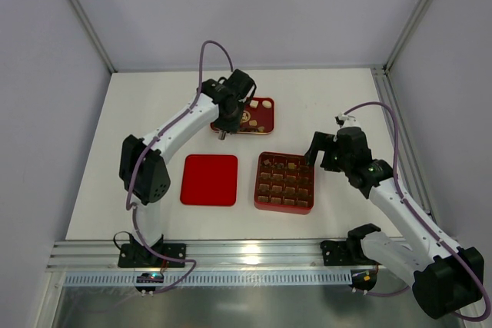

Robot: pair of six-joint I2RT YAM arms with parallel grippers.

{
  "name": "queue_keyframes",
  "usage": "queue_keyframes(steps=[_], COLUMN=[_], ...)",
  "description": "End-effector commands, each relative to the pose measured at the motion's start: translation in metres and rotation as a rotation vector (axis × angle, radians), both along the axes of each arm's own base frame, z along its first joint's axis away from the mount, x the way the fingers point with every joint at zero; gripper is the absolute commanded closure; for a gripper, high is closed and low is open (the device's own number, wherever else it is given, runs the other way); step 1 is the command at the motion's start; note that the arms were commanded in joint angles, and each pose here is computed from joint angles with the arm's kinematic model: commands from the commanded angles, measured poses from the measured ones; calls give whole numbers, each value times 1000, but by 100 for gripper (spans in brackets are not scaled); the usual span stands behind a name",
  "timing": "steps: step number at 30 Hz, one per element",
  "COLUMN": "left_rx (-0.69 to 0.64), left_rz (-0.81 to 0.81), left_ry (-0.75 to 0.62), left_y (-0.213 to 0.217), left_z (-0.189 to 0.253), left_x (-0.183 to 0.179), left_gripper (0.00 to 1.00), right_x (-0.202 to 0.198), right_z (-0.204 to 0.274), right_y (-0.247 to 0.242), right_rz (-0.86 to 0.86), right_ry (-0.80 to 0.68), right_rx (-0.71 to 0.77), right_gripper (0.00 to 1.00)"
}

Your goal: Pack the chocolate

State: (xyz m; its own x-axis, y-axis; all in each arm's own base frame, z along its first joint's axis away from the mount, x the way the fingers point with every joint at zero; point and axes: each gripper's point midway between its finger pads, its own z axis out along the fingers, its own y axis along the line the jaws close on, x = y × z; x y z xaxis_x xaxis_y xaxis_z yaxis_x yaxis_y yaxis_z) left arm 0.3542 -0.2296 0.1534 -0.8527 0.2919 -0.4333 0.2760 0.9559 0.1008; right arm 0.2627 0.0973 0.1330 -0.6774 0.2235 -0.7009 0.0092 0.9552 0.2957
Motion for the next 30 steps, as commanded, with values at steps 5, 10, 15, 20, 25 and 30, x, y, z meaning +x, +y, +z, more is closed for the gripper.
queue_keyframes(steps=[5,10,15,20,25,30], left_rx=[-13,-26,-36,-68,-94,-122], left_rz=[-15,-16,-18,-19,-37,-80], left_ry=[-64,-80,-80,-101,-121,-153], left_y=[-3,-6,-6,-7,-13,-30], left_z=[26,35,40,56,71,89], left_x=[17,19,18,13,2,-16], left_gripper=[73,73,74,75,75,75], right_x=[8,9,10,12,15,16], right_z=[9,11,11,16,26,37], right_y=[-3,-3,-3,-4,-6,-10], right_rz=[-17,-19,-22,-28,-42,-64], right_ry=[-41,-43,-46,-53,-73,-91], right_rx=[-6,-8,-6,-9,-11,-20], right_gripper=[0,0,0,0,0,0])
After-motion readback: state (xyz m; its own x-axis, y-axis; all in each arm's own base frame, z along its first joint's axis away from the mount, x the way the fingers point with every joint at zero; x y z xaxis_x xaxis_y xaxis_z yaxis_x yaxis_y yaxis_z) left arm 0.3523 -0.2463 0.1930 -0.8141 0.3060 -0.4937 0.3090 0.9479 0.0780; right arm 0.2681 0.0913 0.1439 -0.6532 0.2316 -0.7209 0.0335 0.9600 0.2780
